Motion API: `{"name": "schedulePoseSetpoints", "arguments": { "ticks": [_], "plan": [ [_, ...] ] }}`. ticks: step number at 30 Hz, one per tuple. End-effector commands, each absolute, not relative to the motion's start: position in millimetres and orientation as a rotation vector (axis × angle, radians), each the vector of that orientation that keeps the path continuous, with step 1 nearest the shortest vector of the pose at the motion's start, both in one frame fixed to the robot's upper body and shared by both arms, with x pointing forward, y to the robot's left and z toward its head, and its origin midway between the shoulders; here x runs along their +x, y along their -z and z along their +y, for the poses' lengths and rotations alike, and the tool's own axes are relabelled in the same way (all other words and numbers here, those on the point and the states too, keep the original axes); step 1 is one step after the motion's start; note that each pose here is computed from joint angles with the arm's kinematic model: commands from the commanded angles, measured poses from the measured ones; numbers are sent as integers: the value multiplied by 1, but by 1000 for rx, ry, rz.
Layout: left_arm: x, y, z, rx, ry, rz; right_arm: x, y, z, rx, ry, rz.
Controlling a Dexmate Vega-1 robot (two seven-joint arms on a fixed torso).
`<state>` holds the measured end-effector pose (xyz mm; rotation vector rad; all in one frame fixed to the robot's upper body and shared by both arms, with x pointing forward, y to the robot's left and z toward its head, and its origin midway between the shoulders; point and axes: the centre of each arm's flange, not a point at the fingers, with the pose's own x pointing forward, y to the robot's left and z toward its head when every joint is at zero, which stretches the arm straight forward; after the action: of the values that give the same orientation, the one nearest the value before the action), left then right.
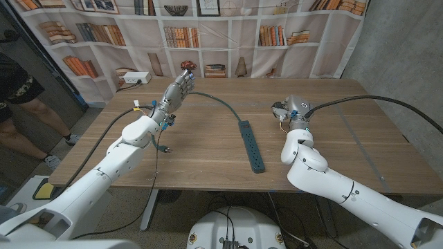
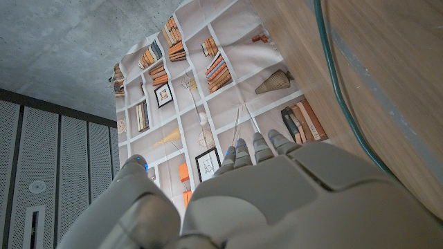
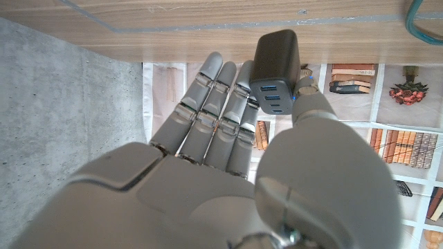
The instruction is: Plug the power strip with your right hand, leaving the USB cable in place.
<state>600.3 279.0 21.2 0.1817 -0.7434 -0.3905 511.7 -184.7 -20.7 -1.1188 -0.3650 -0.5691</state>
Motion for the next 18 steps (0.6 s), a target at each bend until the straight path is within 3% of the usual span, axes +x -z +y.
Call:
{"name": "schedulePoseSetpoints", "arguments": {
  "ticks": [1, 18],
  "plan": [
    [603, -20, 277, 184, 412, -758, 492, 21, -179, -1116, 575, -345],
    [603, -18, 279, 187, 444, -752, 472, 24, -156, -1112, 525, -322]
  ]
}}
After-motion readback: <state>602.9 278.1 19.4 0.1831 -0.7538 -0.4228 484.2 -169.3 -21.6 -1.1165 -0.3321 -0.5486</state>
